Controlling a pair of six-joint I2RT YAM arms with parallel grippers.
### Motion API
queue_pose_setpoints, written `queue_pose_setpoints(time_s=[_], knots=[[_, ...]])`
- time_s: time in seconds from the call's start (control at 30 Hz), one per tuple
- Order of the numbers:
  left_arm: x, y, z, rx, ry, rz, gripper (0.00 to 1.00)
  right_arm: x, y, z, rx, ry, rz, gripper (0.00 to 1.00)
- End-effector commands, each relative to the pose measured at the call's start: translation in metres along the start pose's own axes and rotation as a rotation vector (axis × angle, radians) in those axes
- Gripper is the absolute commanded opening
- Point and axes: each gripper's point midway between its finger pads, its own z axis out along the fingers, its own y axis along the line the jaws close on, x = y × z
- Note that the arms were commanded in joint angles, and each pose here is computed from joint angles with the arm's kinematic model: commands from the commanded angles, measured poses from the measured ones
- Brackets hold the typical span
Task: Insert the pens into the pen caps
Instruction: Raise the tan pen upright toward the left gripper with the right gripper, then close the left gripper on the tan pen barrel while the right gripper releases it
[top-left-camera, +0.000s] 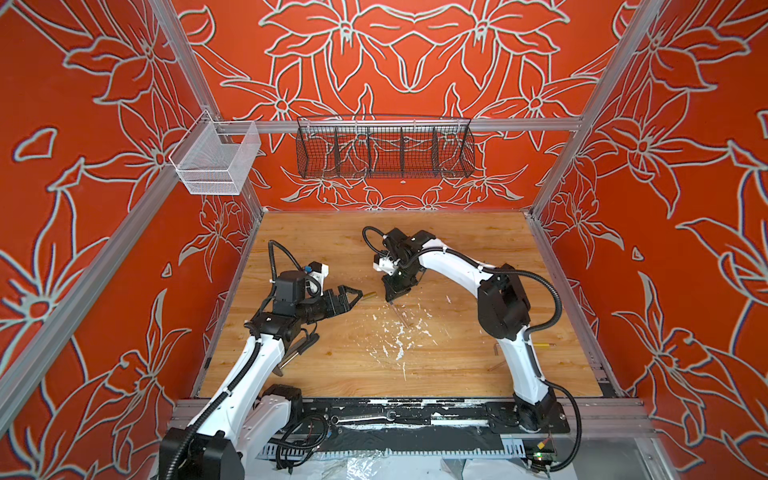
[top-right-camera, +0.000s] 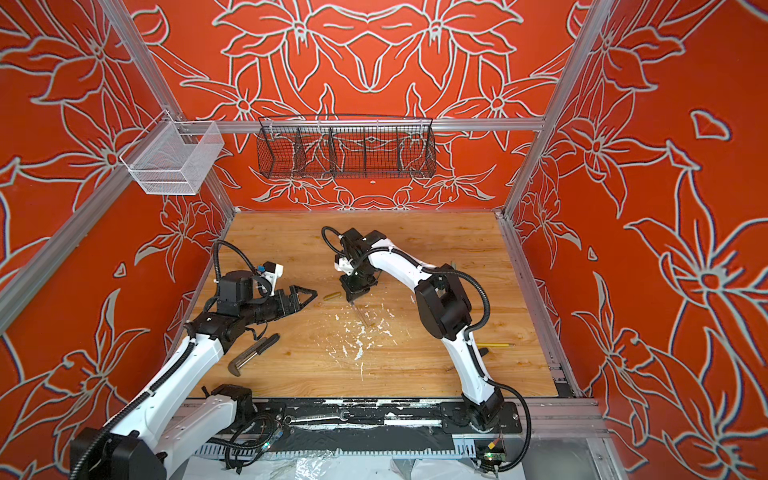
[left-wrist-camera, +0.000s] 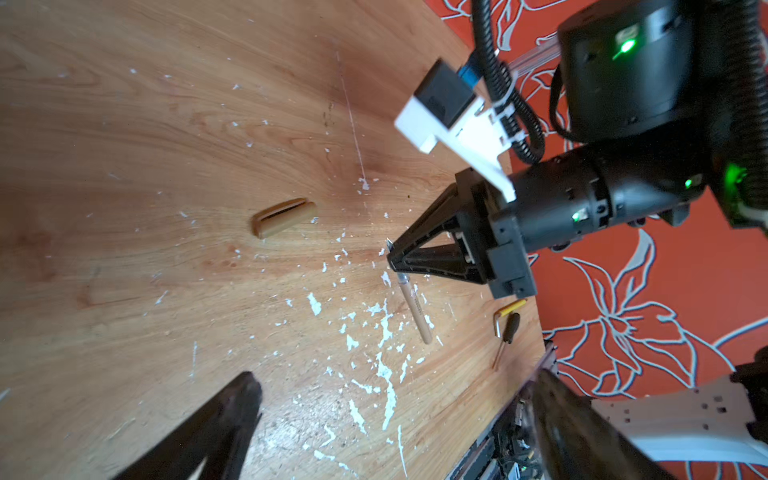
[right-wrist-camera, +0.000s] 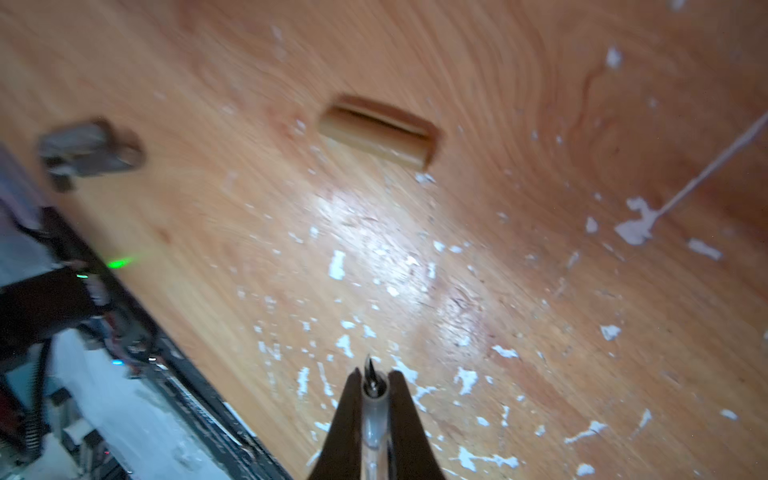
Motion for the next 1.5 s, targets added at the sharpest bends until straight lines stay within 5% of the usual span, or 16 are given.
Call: queue_pose_setpoints(time_s=[0.0, 0.3, 0.53, 0.77, 0.97, 1.23, 1.47], knots=[[-0.007, -0.024, 0.000, 0.110, -0.028, 0.039, 0.98, -0.027, 0.051, -0.050, -0.221, -0.137, -0.019, 0.09], [-0.013, -0.038, 0.011, 0.184, -0.035, 0.061, 0.78, -0.057, 0.117, -0.110, -0.560, -0.310, -0.066, 0.08], [-0.020, -0.050, 0.020, 0.266, -0.020, 0.040, 0.41, -0.067, 0.134, -0.129, -0.693, -0.426, -0.063, 0.07], [-0.019, -0.051, 0.021, 0.271, -0.015, 0.038, 0.07, -0.073, 0.128, -0.132, -0.652, -0.479, -0.051, 0.06], [-0.013, -0.032, 0.017, 0.152, -0.018, 0.002, 0.00, -0.076, 0.115, -0.121, -0.609, -0.461, -0.001, 0.11], [0.006, 0.041, -0.024, -0.292, -0.057, -0.126, 0.00, -0.078, 0.073, -0.066, -0.450, -0.333, 0.047, 0.49], [0.015, 0.041, -0.050, -0.323, -0.092, -0.134, 0.00, -0.084, 0.032, -0.011, -0.299, -0.195, 0.084, 0.58]])
